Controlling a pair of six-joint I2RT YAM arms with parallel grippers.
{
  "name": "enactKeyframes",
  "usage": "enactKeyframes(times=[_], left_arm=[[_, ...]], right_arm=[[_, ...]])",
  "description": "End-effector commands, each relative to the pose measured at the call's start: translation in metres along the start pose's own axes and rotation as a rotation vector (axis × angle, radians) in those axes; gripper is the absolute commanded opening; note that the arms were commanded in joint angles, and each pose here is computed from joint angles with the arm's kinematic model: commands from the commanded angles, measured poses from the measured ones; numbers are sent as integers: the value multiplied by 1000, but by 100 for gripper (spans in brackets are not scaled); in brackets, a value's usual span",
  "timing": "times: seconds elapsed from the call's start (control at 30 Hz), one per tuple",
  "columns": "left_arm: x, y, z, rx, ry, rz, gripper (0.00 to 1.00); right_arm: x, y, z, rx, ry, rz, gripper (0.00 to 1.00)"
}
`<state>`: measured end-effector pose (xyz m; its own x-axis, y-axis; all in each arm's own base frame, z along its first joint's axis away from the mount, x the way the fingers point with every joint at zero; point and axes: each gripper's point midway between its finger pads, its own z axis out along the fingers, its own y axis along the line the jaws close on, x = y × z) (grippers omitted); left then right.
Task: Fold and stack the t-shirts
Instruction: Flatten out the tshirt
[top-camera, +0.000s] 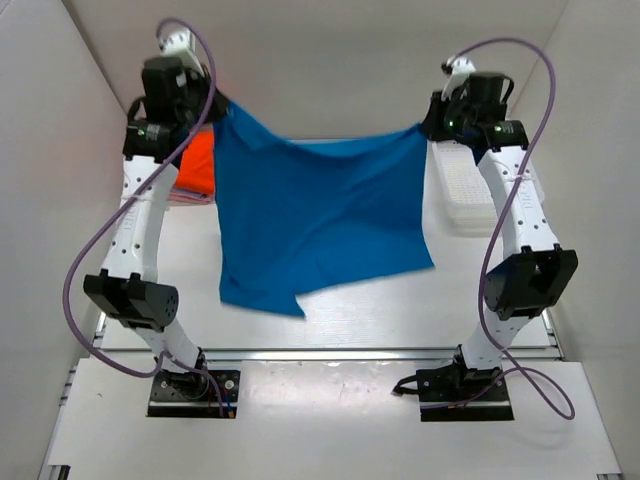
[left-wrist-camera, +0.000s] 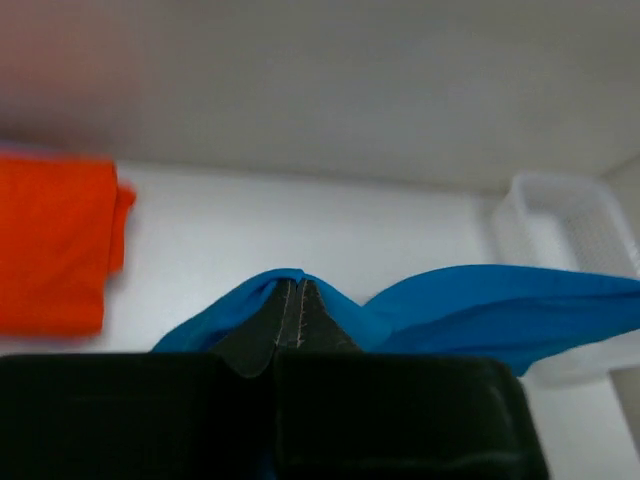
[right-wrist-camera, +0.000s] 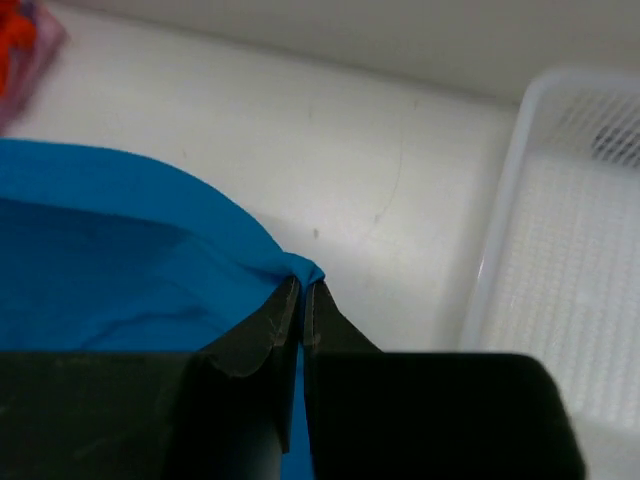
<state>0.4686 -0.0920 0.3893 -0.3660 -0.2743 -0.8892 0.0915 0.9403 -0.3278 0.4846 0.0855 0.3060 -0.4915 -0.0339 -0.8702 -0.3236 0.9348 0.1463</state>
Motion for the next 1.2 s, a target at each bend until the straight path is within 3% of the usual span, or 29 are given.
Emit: enactKeyframes(times=[0.0, 0.1, 0.23, 0.37, 0.43, 0.47, 0.63, 0.77, 0.87, 0.97, 1.17], left_arm=[[-118, -44, -78, 106, -307, 27, 0], [-160, -58, -131, 189, -449, 7, 0], [-127, -52, -126, 180, -395, 4, 0], [-57, -27, -111, 118, -253, 5, 0], [-18, -17, -130, 111, -250, -18, 0], [19, -3, -115, 85, -175, -38, 0], [134, 17, -140, 63, 5, -92, 0], [200, 33, -158, 39, 126, -123, 0], [236, 37, -164, 37, 215, -116, 0], [265, 37, -168, 54, 288, -120, 0], [295, 48, -167, 39, 334, -138, 0]], right_arm=[[-113, 18, -67, 53, -300, -147, 0], [-140, 16, -99, 4, -387, -119, 0], [-121, 12, -91, -25, -353, -65, 0], [-73, -7, -78, -17, -255, -6, 0], [-34, -12, -76, 0, -190, 23, 0], [-14, -14, -80, 3, -161, 42, 0], [86, -17, -91, -9, -22, 158, 0], [176, 0, -92, -59, 222, 258, 0], [248, 10, -100, -25, 409, 324, 0], [287, 15, -111, -14, 490, 407, 0], [314, 23, -123, 19, 549, 471, 0]])
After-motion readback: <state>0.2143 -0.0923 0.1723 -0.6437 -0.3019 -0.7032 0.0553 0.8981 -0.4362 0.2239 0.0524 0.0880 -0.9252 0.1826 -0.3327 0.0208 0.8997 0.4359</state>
